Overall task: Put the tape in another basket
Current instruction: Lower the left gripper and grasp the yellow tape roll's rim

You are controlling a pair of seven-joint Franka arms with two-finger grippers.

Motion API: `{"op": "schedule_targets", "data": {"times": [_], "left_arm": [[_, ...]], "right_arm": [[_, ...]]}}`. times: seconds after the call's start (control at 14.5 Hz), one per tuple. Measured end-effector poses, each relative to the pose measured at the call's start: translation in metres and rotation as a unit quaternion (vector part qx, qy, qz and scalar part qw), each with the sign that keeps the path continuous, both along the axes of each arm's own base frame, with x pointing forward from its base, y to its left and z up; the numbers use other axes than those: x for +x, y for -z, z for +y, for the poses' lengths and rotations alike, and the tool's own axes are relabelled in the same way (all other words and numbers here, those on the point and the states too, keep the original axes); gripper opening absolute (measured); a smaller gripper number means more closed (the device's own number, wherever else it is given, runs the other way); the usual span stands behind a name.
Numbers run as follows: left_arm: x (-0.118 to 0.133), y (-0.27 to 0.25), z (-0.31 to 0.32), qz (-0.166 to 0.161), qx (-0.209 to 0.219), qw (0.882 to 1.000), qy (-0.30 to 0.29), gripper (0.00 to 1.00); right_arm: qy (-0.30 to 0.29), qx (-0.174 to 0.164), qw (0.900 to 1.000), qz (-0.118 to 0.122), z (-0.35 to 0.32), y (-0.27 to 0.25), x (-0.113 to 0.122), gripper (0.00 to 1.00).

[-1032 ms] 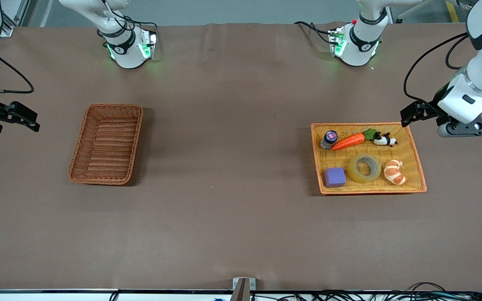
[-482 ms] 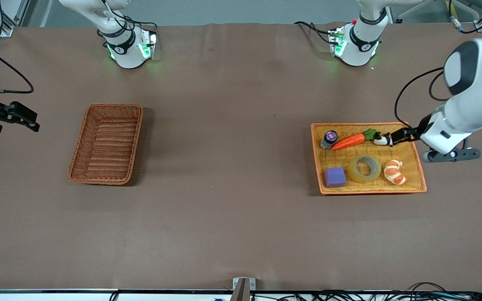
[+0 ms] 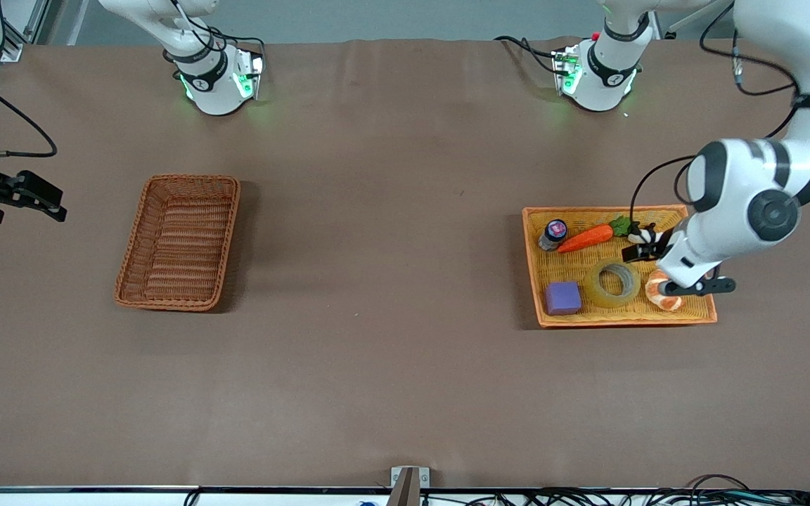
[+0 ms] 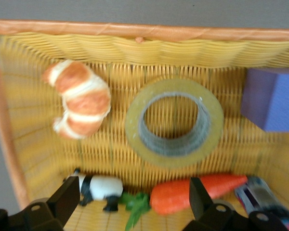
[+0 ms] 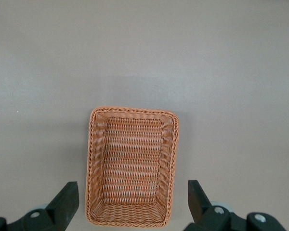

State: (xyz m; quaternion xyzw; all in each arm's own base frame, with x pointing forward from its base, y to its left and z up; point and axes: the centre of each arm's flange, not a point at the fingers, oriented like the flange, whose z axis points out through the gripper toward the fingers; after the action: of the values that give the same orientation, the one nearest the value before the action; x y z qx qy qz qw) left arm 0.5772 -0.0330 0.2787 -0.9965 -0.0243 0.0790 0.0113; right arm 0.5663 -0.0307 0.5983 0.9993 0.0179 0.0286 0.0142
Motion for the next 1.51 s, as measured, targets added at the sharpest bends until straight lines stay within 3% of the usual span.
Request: {"op": "schedule_targets", "data": {"times": [0.34,0.76,1.24,1.51], "left_arm": [[0.001,0.069,0.000,0.025,0.000,1.000,-0.001,1.00],[0.005,0.090,-0.001,0.009,-0.001,1.000,-0.005,0.97],[0.010,0.094,-0.006,-0.003,0.003,0.999,-0.043,0.25],[0.019,0.079,-0.001,-0.019,0.003,0.999,-0.048,0.22]], "right_arm": [[0.000,0.000,1.000,0.000,0.000,0.000,0.000,1.00],[0.000,0.000,1.000,0.000,0.000,0.000,0.000,1.00],[0.000,0.000,1.000,0.002,0.000,0.002,0.001,1.00],[0.000,0.000,1.000,0.002,0.000,0.002,0.001,1.00]]}}
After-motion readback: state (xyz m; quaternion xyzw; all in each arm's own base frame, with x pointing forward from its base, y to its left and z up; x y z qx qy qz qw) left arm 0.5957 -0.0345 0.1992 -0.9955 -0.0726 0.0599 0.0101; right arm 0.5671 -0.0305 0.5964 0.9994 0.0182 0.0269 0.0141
